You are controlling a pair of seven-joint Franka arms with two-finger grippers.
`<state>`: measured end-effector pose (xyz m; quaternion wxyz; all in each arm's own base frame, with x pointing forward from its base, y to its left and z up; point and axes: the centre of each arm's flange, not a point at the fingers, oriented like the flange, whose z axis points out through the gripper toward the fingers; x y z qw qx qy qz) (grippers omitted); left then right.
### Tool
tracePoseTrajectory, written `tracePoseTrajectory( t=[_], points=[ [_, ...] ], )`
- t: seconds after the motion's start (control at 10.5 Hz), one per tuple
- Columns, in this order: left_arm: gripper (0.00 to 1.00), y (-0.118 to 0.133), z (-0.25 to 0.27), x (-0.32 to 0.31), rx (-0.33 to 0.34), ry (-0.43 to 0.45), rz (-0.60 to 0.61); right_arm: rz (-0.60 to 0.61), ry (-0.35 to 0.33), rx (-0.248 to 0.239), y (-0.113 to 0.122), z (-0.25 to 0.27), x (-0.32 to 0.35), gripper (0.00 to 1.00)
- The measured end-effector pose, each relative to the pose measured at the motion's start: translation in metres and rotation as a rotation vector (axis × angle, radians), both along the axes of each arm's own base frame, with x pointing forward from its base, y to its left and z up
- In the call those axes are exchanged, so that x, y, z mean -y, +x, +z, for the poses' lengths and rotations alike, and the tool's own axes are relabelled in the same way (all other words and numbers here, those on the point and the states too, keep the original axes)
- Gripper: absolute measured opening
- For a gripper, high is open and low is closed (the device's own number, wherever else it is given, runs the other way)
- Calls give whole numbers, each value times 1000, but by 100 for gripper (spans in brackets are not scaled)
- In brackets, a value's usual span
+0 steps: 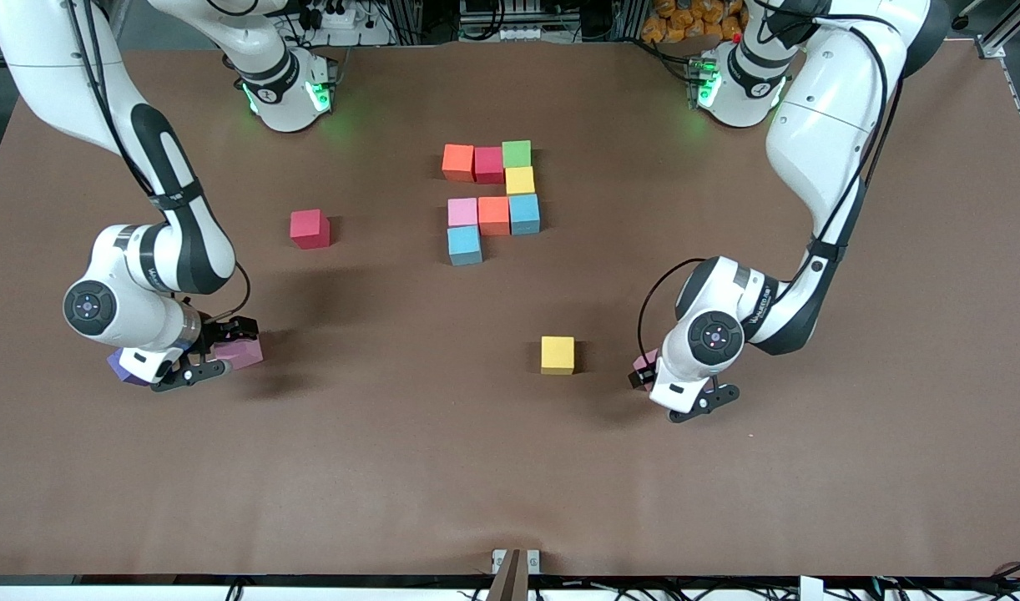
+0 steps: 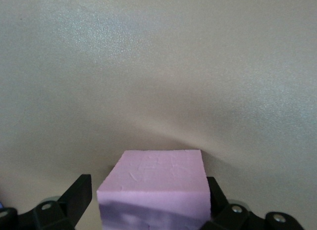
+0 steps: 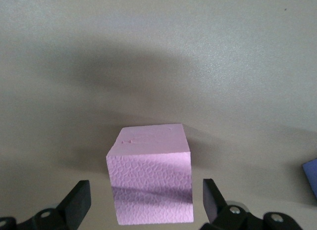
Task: Form number 2 with 11 blocks
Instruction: 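Grasp the pink cube with the right gripper and lift it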
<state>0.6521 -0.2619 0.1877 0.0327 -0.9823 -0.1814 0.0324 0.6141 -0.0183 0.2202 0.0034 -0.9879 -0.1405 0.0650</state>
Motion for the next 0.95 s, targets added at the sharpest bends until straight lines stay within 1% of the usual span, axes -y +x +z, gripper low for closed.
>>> tracePoseTrajectory(
  t=[0.48, 0.57, 0.67, 0.76, 0.86, 0.95],
  points=[
    [100, 0, 0, 0, 4, 8, -8, 22, 0, -1, 0, -21, 2, 100],
    [100, 0, 0, 0, 4, 8, -8, 24, 0, -1, 0, -25, 2, 99],
    [100, 0, 0, 0, 4, 8, -8, 24, 0, -1, 0, -26, 2, 91],
    [100, 0, 0, 0, 4, 8, -8, 25, 0, 1, 0, -26, 2, 88],
    [100, 0, 0, 0, 4, 8, -8, 25, 0, 4, 2, -24, 2, 77],
    [100, 0, 0, 0, 4, 8, -8, 25, 0, 8, 3, -23, 2, 60]
  ],
)
